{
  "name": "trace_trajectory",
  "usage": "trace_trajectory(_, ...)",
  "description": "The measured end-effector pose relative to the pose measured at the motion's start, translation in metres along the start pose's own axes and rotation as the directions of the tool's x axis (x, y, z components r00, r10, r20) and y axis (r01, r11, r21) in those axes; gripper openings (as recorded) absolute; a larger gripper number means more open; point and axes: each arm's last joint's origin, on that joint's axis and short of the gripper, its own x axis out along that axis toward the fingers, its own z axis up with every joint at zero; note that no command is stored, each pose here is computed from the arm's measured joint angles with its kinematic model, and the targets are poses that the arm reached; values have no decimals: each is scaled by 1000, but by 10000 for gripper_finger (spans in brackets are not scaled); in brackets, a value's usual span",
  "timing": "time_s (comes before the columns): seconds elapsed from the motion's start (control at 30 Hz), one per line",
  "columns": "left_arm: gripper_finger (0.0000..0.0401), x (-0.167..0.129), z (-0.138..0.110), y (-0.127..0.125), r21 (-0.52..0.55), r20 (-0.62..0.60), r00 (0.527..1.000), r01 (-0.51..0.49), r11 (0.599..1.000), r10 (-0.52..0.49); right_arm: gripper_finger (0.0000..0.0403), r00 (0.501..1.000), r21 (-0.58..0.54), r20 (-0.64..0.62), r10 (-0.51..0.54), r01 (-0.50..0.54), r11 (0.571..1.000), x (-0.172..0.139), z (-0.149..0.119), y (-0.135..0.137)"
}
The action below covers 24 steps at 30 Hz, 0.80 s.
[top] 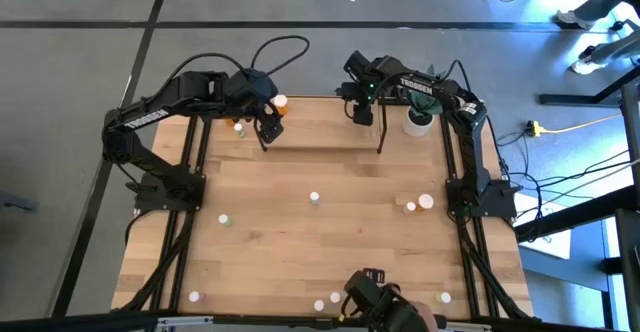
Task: Pick and place medicine bottles onto shelf by color
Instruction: Put the top pink pill bottle on the shelf
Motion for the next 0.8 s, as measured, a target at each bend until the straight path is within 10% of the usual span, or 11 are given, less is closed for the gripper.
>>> trace_trajectory(0.8, 291, 0, 0, 0, 0, -4, 1000, 15, 1000, -15, 195, 1000, 10, 6, 1, -1, 1000, 0, 0, 0)
